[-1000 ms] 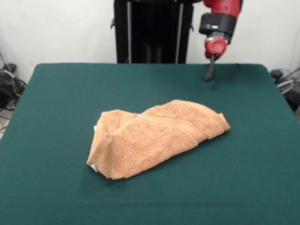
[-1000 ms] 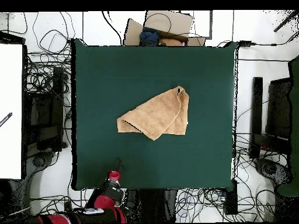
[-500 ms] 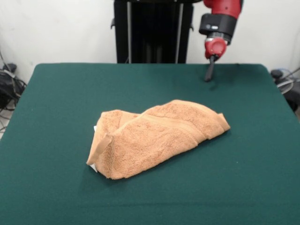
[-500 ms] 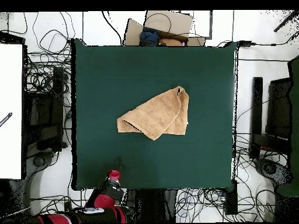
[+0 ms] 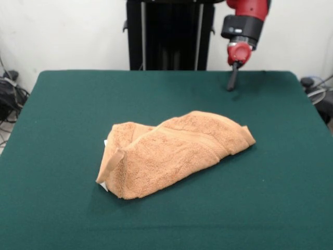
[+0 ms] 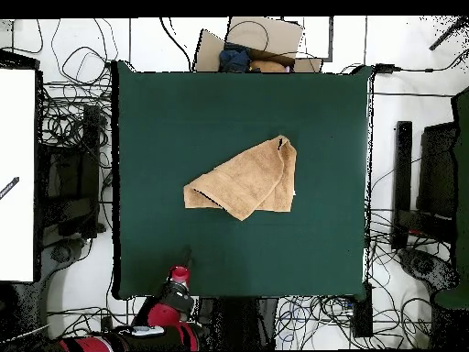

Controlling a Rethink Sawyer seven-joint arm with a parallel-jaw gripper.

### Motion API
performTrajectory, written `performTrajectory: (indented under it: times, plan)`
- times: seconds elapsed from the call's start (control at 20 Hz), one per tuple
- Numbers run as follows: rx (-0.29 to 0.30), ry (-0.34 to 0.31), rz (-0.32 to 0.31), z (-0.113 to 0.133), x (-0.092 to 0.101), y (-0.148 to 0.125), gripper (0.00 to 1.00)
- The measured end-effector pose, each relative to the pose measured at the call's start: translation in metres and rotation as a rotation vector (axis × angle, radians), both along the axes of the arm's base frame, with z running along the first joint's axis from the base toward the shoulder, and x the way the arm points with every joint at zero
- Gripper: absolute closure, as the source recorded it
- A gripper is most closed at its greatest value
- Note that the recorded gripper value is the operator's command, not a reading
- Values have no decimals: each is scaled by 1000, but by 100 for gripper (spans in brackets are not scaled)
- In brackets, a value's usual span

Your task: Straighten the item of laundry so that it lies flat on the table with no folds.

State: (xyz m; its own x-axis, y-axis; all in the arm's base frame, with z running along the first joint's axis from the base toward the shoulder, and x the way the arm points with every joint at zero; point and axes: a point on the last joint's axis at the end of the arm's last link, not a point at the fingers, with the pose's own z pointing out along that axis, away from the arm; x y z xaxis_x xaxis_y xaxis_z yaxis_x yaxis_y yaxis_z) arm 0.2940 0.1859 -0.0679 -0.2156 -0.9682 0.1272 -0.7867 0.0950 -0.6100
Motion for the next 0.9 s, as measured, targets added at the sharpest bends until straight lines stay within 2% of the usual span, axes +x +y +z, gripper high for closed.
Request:
performTrajectory:
  times: [0.4,0.9]
  plan:
    - [7,65,-68,3,11,2,0]
    - [12,110,-112,5,19,3,0]
